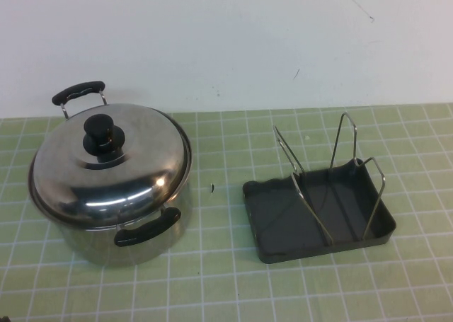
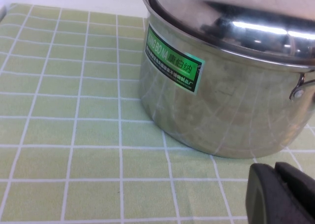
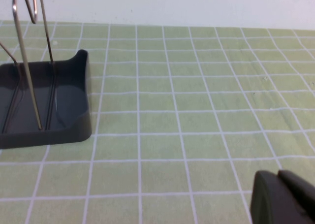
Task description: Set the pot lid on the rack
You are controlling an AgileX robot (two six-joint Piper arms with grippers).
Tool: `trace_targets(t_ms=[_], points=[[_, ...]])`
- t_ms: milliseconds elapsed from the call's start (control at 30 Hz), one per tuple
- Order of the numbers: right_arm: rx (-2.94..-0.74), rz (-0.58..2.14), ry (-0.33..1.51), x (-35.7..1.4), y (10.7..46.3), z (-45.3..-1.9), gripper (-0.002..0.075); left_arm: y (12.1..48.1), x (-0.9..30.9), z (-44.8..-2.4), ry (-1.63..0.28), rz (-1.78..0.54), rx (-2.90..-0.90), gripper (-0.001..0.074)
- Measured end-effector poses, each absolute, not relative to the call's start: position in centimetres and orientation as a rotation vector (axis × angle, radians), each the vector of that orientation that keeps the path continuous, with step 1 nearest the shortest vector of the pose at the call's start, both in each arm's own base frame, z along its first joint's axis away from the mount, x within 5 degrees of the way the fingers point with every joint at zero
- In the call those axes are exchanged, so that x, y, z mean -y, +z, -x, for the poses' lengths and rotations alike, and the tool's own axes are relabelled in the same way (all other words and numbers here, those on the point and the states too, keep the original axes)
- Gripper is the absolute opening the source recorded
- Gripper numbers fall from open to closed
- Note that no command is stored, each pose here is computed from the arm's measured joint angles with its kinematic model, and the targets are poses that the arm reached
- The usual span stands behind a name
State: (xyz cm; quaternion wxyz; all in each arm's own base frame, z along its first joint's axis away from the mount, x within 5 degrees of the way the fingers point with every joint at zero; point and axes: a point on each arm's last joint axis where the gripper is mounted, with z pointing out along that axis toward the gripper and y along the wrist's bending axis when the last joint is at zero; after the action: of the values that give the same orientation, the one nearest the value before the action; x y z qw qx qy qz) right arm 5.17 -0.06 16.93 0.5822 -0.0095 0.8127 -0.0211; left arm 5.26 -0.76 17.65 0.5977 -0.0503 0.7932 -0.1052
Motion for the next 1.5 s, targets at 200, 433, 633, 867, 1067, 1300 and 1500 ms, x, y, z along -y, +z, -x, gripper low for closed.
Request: trace_targets(t_ms=[200,433,633,867,1067,1300,1500], points=[[-1.898,0.022,-0.049,0.1,16.9,-5.2,-0.0001,17.7,0.7,-5.3,-0.237,0.110,-1.841,-0.0002],[-1.898,0.023,-0.051,0.1,16.9,-5.2,-0.0001,18.6,0.5,-5.5,-0.177,0.072,-1.721,-0.0002],[-1.898,0.025,-0.053,0.1,16.9,-5.2,-0.0001,21.2,0.3,-5.6,-0.136,0.036,-1.441,-0.0002],[-1.763,0.038,-0.090,0.2,18.0,-5.5,-0.0001,23.4,0.2,-5.0,-0.143,0.041,-1.187,-0.0002],[-1.403,0.102,-0.187,0.2,21.3,-5.5,-0.0001,24.8,0.1,-4.3,-0.168,0.055,-1.011,-0.0002],[-1.091,0.064,-0.207,0.3,24.0,-4.6,-0.0001,25.6,0.1,-4.2,-0.201,0.080,-1.055,-0.0002],[-1.153,0.075,-0.230,0.4,25.4,-4.5,-0.0001,31.1,0.2,-3.5,-0.223,0.083,-1.180,-0.0002]])
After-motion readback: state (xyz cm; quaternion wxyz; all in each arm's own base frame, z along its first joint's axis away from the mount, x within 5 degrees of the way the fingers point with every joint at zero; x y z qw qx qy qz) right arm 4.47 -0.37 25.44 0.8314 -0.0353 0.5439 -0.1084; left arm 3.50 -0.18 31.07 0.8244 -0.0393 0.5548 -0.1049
